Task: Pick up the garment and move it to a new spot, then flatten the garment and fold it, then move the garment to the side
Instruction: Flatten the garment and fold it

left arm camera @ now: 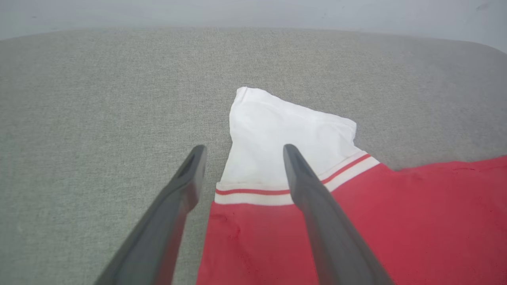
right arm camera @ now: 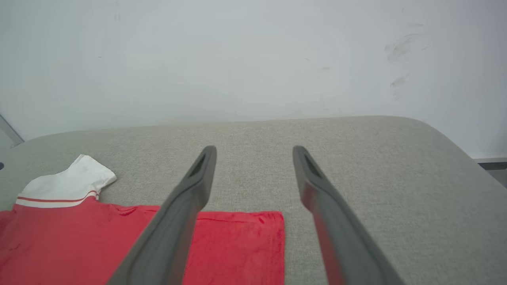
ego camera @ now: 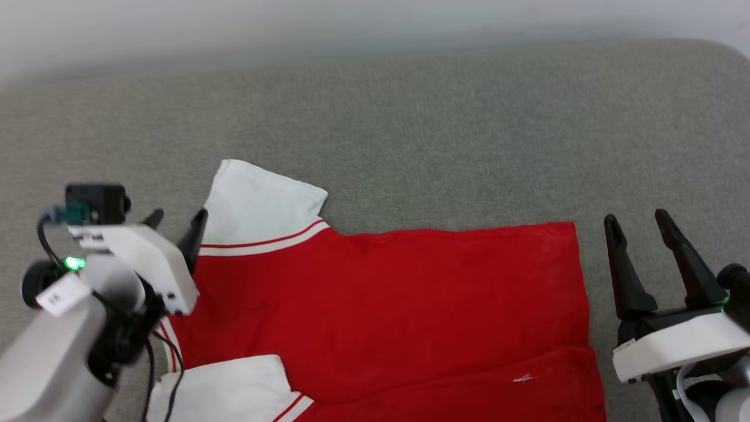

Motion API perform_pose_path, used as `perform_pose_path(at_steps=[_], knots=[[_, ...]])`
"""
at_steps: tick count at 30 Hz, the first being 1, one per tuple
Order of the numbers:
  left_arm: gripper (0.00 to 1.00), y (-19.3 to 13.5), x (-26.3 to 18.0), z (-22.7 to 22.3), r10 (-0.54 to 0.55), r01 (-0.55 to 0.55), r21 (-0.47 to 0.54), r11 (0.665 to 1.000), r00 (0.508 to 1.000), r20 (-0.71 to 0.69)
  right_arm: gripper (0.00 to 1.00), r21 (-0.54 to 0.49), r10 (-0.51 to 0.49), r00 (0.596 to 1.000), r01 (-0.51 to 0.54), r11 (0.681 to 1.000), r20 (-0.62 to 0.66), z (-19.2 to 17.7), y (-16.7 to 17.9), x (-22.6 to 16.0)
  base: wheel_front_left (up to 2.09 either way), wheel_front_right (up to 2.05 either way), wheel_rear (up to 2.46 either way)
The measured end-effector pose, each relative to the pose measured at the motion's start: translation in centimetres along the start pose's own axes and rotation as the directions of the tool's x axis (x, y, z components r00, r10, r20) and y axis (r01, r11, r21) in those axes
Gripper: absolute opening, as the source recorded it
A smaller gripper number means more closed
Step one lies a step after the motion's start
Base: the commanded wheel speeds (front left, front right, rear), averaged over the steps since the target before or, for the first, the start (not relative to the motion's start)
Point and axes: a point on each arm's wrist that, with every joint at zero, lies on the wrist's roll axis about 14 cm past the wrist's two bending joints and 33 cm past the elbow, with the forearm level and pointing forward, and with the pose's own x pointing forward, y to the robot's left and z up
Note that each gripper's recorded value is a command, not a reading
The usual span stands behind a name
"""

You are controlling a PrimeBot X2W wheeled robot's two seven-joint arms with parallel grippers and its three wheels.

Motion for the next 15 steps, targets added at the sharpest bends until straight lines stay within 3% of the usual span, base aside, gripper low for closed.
perform_pose_path(at_steps=[8,15], knots=[[1.0,0.3,6.2,0.1,-0.068,0.072,0.012,0.997,0.978,-0.197,1.0,-0.002,-0.046,0.998,0.046,0.999,-0.036,-2.0,-1.5,1.1,0.0,0.0,0.0],[1.0,-0.4,9.9,-2.3,-0.108,0.133,0.031,0.991,0.903,-0.415,1.0,0.021,-0.095,0.992,0.097,0.995,-0.087,-4.3,-3.0,1.1,0.0,0.0,0.0]])
